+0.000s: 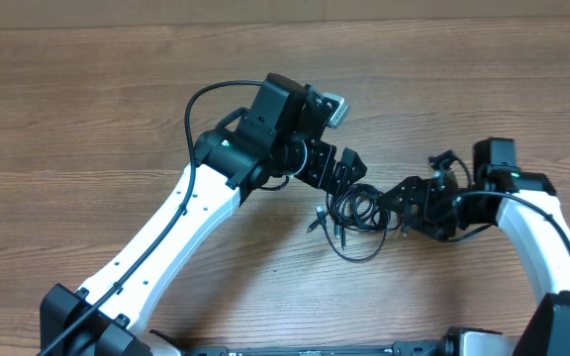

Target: Untangle cables

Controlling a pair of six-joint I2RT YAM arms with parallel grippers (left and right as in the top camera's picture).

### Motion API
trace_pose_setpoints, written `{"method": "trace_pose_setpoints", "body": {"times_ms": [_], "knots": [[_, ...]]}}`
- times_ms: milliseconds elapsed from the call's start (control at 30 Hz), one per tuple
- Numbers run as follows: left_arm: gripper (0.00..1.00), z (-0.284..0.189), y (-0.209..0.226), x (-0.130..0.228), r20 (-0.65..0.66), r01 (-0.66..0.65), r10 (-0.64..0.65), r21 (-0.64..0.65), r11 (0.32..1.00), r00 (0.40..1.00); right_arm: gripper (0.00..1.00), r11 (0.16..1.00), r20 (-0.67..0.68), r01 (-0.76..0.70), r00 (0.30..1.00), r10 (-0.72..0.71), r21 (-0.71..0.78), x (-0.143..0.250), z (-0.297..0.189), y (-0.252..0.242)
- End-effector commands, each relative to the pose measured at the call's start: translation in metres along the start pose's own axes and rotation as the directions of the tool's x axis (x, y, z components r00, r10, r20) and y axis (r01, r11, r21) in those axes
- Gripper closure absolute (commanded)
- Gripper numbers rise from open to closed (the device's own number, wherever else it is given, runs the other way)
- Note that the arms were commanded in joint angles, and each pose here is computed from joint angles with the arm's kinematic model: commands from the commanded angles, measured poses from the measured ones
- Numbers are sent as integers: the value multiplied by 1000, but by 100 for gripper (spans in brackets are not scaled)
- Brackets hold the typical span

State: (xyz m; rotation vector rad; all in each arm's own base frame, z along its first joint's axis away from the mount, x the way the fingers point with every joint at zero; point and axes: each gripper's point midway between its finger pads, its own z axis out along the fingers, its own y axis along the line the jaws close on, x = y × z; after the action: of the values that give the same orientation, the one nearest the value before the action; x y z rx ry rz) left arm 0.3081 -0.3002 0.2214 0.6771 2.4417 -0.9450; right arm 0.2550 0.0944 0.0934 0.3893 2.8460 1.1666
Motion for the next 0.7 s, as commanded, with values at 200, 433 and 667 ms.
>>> {"method": "trace_pose_setpoints", "body": {"times_ms": [200, 433, 667], "knots": [[0, -4, 20, 3, -4, -16, 15, -137, 990, 1000, 12, 939, 73, -291, 957, 282, 184, -3, 5, -39], [0, -4, 20, 2, -1, -17, 17, -138, 990, 1000, 10, 904, 119, -400, 915, 385, 151, -3, 20, -53], [0, -4, 20, 2, -1, -17, 17, -138, 990, 1000, 12, 905, 107, -417, 907, 408, 80, -5, 25, -45]]}}
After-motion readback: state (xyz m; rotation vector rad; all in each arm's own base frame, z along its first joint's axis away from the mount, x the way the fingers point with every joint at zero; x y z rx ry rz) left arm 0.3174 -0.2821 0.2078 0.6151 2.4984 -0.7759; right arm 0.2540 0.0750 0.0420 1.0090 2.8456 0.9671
